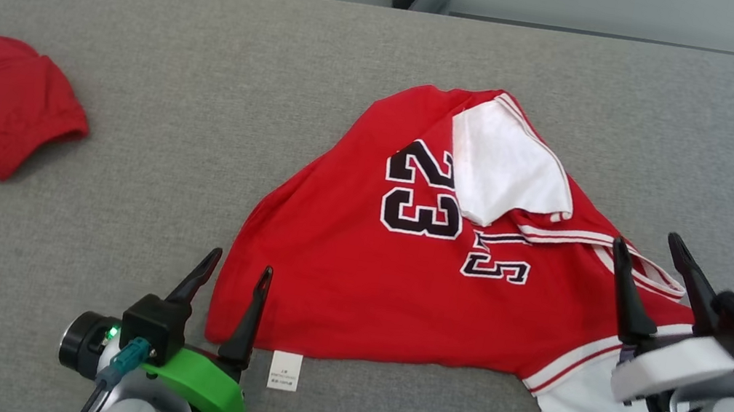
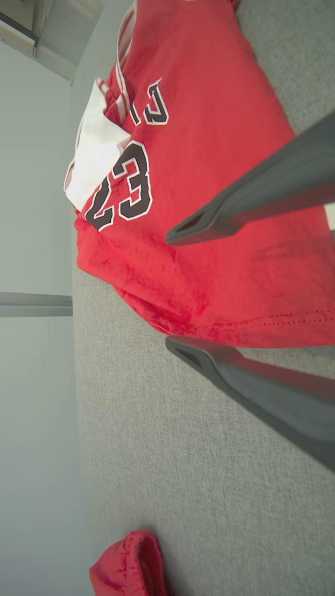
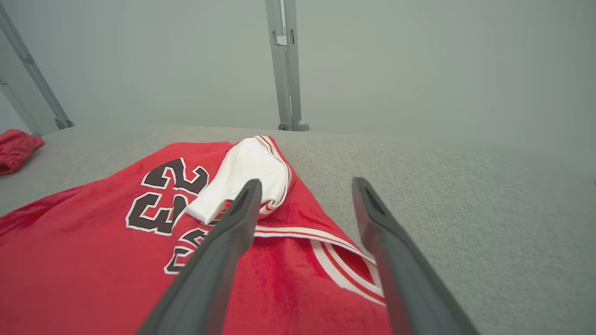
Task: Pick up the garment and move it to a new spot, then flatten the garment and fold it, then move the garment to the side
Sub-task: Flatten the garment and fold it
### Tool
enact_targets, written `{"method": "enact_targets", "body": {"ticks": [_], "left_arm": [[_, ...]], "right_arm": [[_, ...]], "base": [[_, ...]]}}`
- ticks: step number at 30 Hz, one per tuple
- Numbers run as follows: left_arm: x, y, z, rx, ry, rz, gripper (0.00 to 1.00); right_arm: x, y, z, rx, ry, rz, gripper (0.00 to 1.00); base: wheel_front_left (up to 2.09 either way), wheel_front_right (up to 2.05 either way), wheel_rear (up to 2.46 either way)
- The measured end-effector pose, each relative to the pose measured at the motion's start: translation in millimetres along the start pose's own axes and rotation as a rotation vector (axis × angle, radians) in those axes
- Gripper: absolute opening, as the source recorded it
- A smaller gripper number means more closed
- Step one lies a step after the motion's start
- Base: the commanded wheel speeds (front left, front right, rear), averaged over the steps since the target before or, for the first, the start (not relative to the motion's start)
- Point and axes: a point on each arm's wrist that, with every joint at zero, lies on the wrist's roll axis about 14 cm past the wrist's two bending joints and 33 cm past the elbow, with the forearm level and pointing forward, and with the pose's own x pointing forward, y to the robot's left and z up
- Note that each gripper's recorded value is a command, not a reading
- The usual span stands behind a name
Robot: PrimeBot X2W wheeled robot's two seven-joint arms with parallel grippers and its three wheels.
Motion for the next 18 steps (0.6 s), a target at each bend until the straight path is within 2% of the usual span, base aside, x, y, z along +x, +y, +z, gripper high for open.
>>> {"method": "enact_targets", "body": {"ticks": [6, 9, 18], "left_arm": [[1, 14, 5, 0.003, -0.014, 0.037, 1.0], [0, 22, 2, -0.008, -0.004, 0.062, 1.0], [2, 37, -8, -0.021, 0.025, 0.101, 1.0]], "right_arm": [[57, 32, -7, -0.036, 0.023, 0.105, 1.0], [90, 47, -24, -0.063, 0.086, 0.161, 1.0], [160, 59, -42, -0.119, 0.184, 0.204, 1.0]], "base": [[0.0, 0.0, 0.0], [0.0, 0.0, 0.0], [0.0, 0.0, 0.0]]}}
